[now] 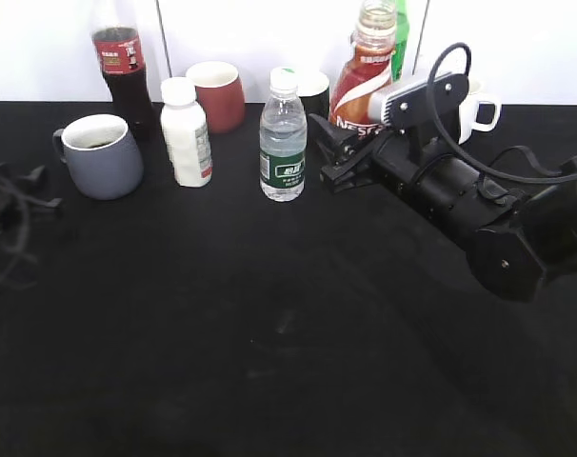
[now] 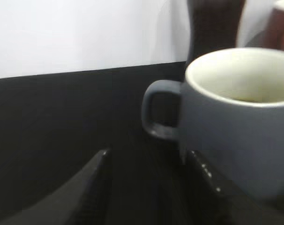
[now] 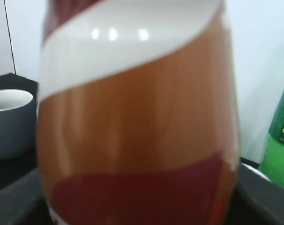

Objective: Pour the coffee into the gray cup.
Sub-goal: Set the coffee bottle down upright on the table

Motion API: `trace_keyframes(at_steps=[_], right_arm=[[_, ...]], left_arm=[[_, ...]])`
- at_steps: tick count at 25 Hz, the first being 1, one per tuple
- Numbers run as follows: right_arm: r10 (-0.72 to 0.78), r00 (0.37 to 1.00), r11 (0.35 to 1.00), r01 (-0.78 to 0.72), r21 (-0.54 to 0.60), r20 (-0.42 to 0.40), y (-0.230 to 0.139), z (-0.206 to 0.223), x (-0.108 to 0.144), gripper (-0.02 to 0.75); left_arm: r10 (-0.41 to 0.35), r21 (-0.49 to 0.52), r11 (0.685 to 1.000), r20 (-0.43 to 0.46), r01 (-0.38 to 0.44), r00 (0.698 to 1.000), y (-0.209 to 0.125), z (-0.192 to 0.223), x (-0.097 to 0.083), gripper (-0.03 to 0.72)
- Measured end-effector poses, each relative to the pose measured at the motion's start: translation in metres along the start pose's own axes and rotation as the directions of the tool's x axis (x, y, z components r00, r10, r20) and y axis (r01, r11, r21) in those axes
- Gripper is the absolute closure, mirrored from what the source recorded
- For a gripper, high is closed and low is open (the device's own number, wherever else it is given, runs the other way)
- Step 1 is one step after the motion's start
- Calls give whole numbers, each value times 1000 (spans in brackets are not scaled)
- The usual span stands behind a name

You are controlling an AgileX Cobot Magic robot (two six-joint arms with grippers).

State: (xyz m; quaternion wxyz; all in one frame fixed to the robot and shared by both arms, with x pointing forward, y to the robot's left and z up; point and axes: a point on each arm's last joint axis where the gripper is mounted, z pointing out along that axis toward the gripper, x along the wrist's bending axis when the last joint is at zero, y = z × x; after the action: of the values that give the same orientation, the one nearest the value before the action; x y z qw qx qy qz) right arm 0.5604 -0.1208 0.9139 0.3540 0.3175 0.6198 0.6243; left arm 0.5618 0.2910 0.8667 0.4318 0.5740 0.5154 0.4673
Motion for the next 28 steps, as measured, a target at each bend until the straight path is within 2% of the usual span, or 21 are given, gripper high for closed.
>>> trace_keyframes(at_steps=[3, 7, 9, 11, 13, 15, 20, 23, 28], right_arm=[[43, 999, 999, -44, 19, 11, -4, -5, 0, 233], [78, 987, 989, -94, 113, 140, -23, -31, -15, 233], [84, 969, 980, -123, 156, 234, -32, -47, -33, 233], [82, 932, 974, -150, 170, 353, -37, -62, -64, 233], [79, 892, 973, -166, 159, 445, -39, -73, -92, 233], [79, 870, 976, -167, 141, 486, -39, -73, -108, 233], [77, 888, 990, -121, 68, 453, -45, -28, -126, 233], [67, 906, 990, -113, 87, 417, -61, -1, -133, 233], [55, 918, 986, -113, 126, 392, -93, 18, -139, 233]], left_arm=[[14, -44, 999, 45, -12, 999, 24, -31, -7, 298], [49, -151, 988, 180, -22, 982, 57, -55, -42, 298], [81, -175, 984, 278, -32, 957, 63, -63, -65, 298], [103, -191, 981, 347, -38, 932, 65, -69, -83, 299], [109, -191, 981, 365, -40, 925, 65, -70, -87, 300], [109, -191, 981, 364, -40, 925, 65, -70, -87, 304], [100, -174, 984, 371, -37, 923, 63, -70, -88, 305], [80, -166, 986, 375, -18, 924, 63, -70, -88, 305], [80, -125, 992, 380, -35, 922, 59, -70, -88, 305]])
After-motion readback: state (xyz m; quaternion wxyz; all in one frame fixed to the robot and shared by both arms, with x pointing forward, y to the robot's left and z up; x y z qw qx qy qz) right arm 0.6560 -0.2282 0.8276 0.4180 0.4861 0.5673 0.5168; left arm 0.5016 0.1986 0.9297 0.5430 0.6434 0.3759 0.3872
